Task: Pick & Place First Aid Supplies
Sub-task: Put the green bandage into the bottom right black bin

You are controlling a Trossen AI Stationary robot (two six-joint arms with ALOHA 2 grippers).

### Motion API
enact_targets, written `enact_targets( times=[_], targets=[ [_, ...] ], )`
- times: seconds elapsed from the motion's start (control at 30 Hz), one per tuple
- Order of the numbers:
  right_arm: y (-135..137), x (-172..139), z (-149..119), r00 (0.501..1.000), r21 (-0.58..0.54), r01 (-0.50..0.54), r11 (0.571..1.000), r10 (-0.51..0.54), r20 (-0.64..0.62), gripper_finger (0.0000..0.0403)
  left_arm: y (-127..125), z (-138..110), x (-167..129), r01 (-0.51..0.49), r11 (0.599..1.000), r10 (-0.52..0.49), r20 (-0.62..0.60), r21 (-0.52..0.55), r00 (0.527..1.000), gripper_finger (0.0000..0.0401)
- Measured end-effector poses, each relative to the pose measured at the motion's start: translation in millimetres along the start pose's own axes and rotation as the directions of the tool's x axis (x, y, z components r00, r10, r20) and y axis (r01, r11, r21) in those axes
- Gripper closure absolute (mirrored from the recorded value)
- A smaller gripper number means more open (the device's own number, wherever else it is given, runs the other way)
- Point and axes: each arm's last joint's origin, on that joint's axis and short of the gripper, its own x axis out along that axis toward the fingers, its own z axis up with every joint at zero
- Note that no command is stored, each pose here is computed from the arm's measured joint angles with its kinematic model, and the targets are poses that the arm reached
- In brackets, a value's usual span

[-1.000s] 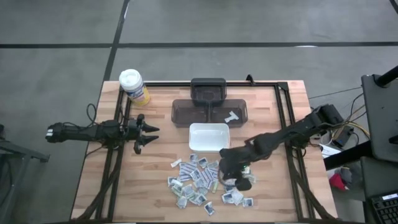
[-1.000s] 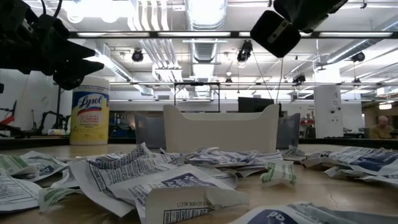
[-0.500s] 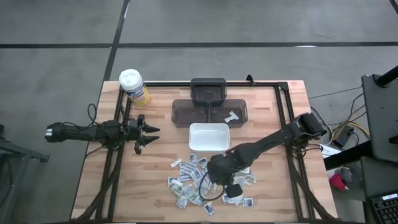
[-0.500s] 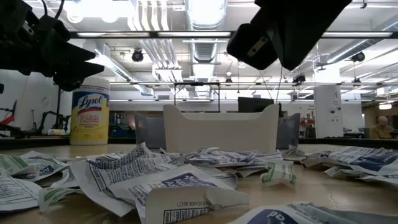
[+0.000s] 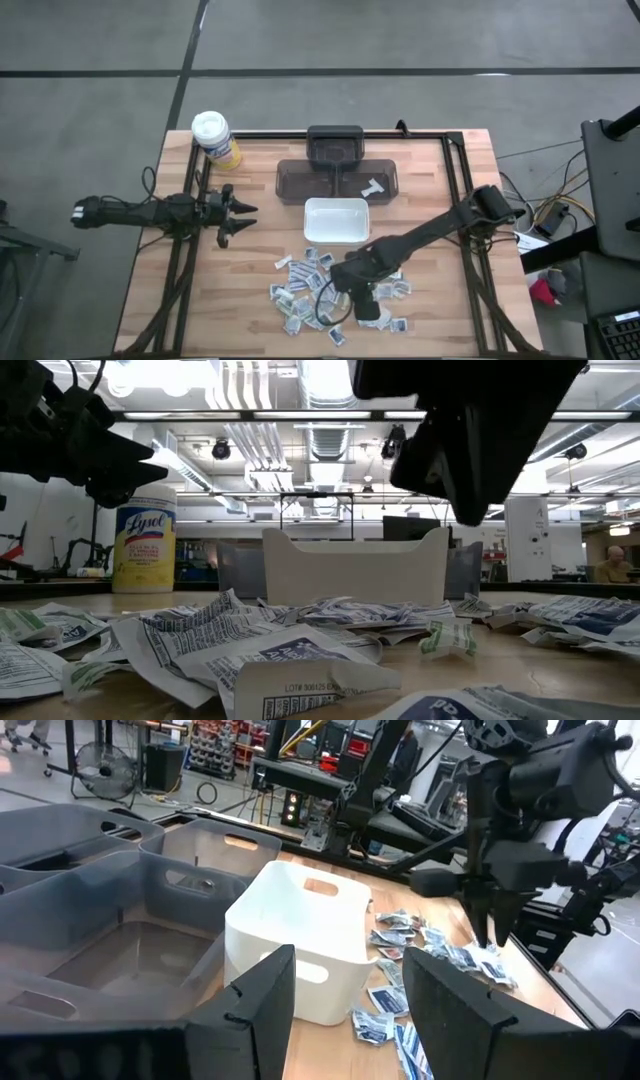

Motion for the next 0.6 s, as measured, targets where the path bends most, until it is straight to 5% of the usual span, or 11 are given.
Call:
enact_targets(
  times=[0.6],
  targets=[
    [-5.2,18.1,-0.4,0.999,0.108,0.038,0.993,-0.035,-0.031,0.0291,0.2,-1.1,1.0,-0.004,1.000,0.004,-0.014,0.000,1.000,0.0218]
  ],
)
